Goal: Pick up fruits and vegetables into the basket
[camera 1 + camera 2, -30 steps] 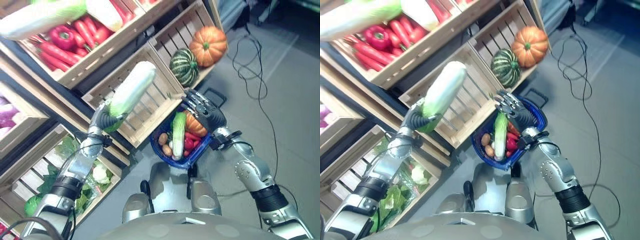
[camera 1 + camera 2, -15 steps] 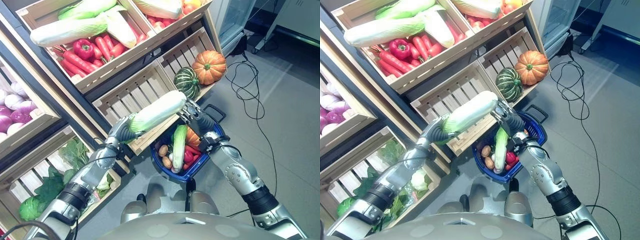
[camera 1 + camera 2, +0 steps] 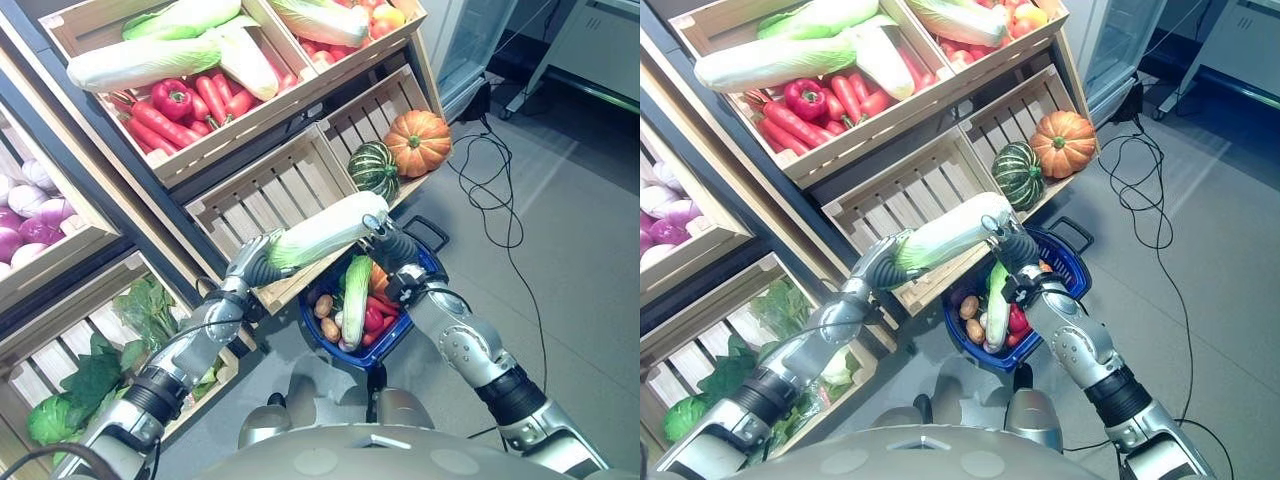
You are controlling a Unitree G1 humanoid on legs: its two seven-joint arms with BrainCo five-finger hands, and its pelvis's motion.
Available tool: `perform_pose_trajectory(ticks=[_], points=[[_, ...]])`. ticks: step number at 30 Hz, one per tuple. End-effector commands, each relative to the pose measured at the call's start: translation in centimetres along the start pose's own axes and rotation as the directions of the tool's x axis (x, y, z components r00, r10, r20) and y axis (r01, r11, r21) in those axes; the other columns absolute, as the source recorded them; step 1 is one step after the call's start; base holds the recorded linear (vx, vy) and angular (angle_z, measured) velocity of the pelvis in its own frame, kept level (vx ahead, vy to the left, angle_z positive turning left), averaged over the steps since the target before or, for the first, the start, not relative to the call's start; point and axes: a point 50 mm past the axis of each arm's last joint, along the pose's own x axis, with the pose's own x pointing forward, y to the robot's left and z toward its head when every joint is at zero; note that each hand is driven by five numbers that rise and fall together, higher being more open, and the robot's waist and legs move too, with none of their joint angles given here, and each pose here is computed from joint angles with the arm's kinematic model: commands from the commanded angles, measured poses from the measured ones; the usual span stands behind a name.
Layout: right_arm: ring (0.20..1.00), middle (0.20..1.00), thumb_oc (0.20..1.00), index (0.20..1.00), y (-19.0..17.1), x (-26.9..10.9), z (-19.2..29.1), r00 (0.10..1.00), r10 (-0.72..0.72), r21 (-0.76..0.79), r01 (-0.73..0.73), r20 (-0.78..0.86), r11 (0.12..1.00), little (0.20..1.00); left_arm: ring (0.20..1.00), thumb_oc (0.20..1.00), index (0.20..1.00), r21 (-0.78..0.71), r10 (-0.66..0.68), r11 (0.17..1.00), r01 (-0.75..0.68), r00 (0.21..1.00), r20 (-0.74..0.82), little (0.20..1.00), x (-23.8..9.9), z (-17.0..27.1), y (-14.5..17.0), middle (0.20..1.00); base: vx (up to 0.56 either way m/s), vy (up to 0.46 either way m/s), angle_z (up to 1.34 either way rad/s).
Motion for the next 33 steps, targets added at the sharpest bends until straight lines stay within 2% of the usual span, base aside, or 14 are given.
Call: perform_pose_trajectory(ticks=[1, 11, 16, 17, 18, 19, 24, 33], points=[[1.0, 1.0, 1.0, 1.0, 2.8, 1.2, 1.7, 0.992, 0.103, 0.05, -0.107, 0.073, 0.993, 1.0, 0.2, 0.2, 0.2, 0.077, 0.078, 0.993, -0.095, 0.977, 0.199, 0.2, 1.9, 3.5, 2.3, 0.2, -0.01, -0.004, 0.04], [1.0, 1.0, 1.0, 1.0, 3.9, 1.9, 0.9, 0.992, 0.118, 0.069, -0.12, 0.033, 0.99, 1.0, 0.2, 0.2, 0.2, 0.167, 0.027, 0.982, -0.083, 0.951, 0.309, 0.2, 2.5, 6.0, 1.5, 0.2, -0.01, -0.003, 0.02], [1.0, 1.0, 1.0, 1.0, 4.4, 2.2, 1.4, 0.991, 0.11, 0.076, -0.115, 0.075, 0.99, 1.0, 0.2, 0.2, 0.2, 0.212, -0.031, 0.976, -0.048, 0.933, 0.358, 0.2, 2.6, 7.2, 1.0, 0.2, -0.01, 0.005, 0.04], [0.944, 0.944, 0.944, 0.944, 4.4, 2.3, 1.6, 0.99, 0.097, 0.078, -0.105, 0.098, 0.991, 0.944, 0.2, 0.2, 0.2, 0.223, -0.054, 0.974, -0.032, 0.928, 0.369, 0.2, 2.6, 7.4, 0.7, 0.2, 0.0, 0.0, 0.0], [0.708, 0.708, 0.708, 0.708, 4.3, 2.4, 1.9, 0.989, 0.09, 0.081, -0.1, 0.117, 0.992, 0.708, 0.2, 0.2, 0.2, 0.23, -0.074, 0.973, -0.016, 0.924, 0.375, 0.2, 2.5, 7.5, 0.5, 0.2, 0.0, 0.0, 0.0], [0.2, 0.2, 0.2, 0.2, 4.2, 2.4, 2.2, 0.986, 0.076, 0.081, -0.089, 0.145, 0.993, 0.2, 0.2, 0.2, 0.2, 0.237, -0.099, 0.971, 0.007, 0.92, 0.379, 0.2, 2.4, 7.7, 0.2, 0.2, 0.0, 0.0, 0.0], [0.2, 0.2, 0.2, 0.2, 4.0, 2.5, 3.4, 0.969, 0.056, 0.047, -0.069, 0.242, 0.996, 0.2, 0.2, 0.2, 0.2, 0.254, -0.156, 0.965, 0.062, 0.918, 0.365, 0.2, 2.1, 7.7, -0.7, 0.2, -0.02, 0.005, 0.01], [0.2, 0.2, 0.2, 0.2, 2.5, 1.4, 7.4, 0.885, 0.019, -0.108, 0.035, 0.465, 0.994, 0.2, 0.2, 0.2, 0.2, 0.164, -0.131, 0.981, 0.104, 0.978, 0.164, 0.2, 1.5, 4.2, -1.0, 0.2, 0.0, 0.003, 0.0]])
